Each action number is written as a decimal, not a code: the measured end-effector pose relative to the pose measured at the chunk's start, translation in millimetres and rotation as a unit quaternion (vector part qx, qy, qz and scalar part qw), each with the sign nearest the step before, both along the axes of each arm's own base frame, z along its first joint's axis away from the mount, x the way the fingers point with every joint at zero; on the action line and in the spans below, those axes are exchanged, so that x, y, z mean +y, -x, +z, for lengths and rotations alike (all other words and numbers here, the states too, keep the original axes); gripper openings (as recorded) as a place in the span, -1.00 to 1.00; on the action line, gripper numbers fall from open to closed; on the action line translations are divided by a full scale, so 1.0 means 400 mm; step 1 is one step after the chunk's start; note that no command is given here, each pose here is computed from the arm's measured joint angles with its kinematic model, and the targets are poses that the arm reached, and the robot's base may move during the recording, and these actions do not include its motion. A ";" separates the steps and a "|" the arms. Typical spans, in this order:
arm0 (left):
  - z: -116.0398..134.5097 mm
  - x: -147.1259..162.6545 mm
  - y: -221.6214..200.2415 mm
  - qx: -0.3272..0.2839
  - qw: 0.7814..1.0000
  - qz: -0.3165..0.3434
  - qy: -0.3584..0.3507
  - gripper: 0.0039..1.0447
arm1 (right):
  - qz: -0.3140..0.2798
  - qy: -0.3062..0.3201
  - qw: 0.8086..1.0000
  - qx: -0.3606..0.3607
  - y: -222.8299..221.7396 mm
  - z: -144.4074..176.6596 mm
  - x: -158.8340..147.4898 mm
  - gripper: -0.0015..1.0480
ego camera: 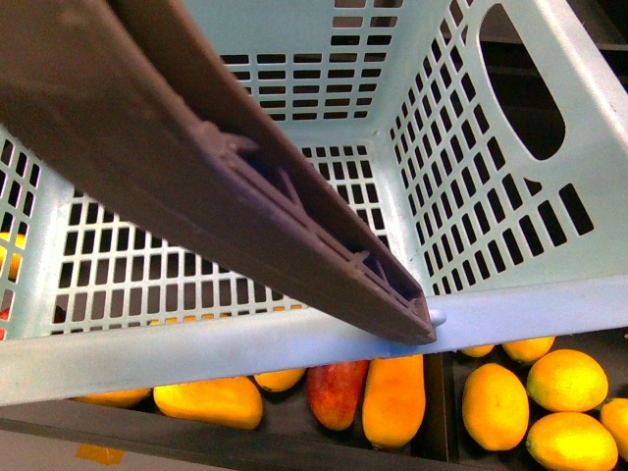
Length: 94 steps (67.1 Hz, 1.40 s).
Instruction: Pick lemon and mango into basket
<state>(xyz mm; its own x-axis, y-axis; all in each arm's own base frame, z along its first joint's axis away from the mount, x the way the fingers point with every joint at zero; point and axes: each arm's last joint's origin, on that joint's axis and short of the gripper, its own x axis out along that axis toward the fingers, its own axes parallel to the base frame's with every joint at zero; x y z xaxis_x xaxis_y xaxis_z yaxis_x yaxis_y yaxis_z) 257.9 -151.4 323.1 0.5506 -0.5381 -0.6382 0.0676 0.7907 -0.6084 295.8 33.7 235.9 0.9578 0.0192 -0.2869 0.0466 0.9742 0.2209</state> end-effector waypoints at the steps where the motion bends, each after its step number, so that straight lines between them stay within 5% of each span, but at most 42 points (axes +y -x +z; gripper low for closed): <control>1: 0.000 0.000 0.000 0.000 1.000 0.000 0.000 -0.74 | 0.003 0.003 1.000 -0.008 0.006 0.012 0.010 -0.07; 38: 0.000 0.000 0.000 0.000 1.000 0.000 0.000 -0.74 | 0.124 -0.026 0.992 -0.025 0.073 0.077 0.230 -0.07; 64: 0.000 0.000 0.000 0.000 1.000 0.000 0.000 -0.74 | 0.156 -0.043 0.987 0.007 0.083 0.044 0.286 -0.07; 86: 0.000 0.000 0.000 0.000 1.000 0.000 -0.001 -0.74 | 0.156 -0.045 0.986 0.025 0.081 0.027 0.292 0.85; 94: -0.001 0.000 0.000 0.001 1.000 0.000 -0.001 -0.74 | 0.112 -0.033 0.993 0.034 0.071 0.027 0.256 0.83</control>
<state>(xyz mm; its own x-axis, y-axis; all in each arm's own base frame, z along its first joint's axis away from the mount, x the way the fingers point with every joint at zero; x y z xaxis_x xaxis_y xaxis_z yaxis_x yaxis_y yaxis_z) 257.8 -151.3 322.7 0.5497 -0.5372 -0.6397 0.0671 0.7917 -0.6073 267.5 136.3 246.6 0.9060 0.2503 -0.3415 -0.1526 0.9454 0.2879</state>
